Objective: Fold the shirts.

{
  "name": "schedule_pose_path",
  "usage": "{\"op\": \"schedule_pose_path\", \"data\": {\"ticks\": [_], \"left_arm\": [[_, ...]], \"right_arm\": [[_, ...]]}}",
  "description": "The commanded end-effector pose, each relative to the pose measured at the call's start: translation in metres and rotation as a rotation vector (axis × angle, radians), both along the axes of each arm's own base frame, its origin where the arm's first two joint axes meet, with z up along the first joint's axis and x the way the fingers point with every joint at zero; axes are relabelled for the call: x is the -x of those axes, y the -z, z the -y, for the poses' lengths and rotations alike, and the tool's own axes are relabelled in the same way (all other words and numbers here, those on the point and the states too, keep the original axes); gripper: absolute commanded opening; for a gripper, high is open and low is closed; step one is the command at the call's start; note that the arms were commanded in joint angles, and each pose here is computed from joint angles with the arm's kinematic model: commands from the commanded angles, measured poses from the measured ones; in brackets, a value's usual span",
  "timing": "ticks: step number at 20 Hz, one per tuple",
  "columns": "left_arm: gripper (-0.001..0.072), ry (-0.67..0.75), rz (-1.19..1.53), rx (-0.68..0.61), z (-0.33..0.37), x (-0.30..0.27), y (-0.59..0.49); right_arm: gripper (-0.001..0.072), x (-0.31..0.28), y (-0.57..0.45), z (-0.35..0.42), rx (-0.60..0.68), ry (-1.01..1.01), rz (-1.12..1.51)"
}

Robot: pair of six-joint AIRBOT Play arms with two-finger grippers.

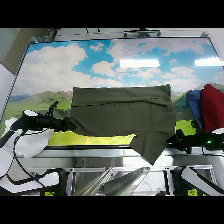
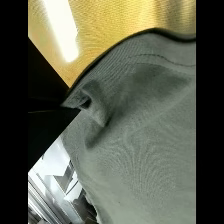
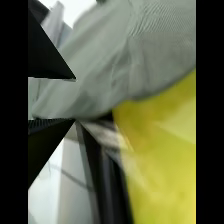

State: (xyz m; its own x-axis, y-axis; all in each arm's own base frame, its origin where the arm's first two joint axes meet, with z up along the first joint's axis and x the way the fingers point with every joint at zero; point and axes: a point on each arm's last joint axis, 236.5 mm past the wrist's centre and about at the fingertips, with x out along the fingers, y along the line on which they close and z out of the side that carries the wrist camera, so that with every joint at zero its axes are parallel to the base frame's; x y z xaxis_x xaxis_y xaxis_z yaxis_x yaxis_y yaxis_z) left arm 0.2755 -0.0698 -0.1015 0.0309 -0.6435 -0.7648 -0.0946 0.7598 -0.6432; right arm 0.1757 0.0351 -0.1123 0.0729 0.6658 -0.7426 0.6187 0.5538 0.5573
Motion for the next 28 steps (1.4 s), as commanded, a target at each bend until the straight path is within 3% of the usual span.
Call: {"op": "schedule_pose_path", "data": {"ticks": [1, 9, 10, 11, 15, 21, 24, 28], "left_arm": [[0.0026, -0.001, 0.004, -0.001, 0.000, -0.001, 0.000], [0.0026, -0.007, 0.009, -0.007, -0.001, -0.003, 0.000], [0.0026, -0.006, 0.008, -0.006, -0.001, -0.003, 0.000], [0.0026, -0.003, 0.005, -0.003, -0.001, -0.002, 0.000], [0.0026, -0.004, -0.042, 0.032, 0.001, 0.008, -0.005], [0.0023, -0.145, -0.143, 0.102, -0.020, 0.018, -0.024], [0.0027, -0.193, -0.030, 0.045, -0.030, -0.004, -0.058], [0.0028, -0.238, 0.214, -0.049, -0.043, -0.065, -0.137]], "right_arm": [[0.0305, -0.006, 0.003, -0.008, -0.043, 0.009, 0.033], [0.0290, -0.016, 0.008, -0.027, -0.015, -0.062, 0.070], [0.0199, -0.017, 0.006, -0.035, -0.024, -0.085, 0.077], [0.0024, -0.016, 0.004, -0.040, -0.031, -0.110, 0.078], [0.0022, -0.027, -0.017, -0.033, -0.059, -0.130, 0.090], [0.0022, -0.069, -0.065, 0.015, 0.082, -0.117, 0.180], [0.0022, -0.115, -0.115, -0.008, 0.021, -0.112, 0.367], [0.0022, -0.195, -0.169, -0.027, 0.101, -0.141, 0.598]]}}
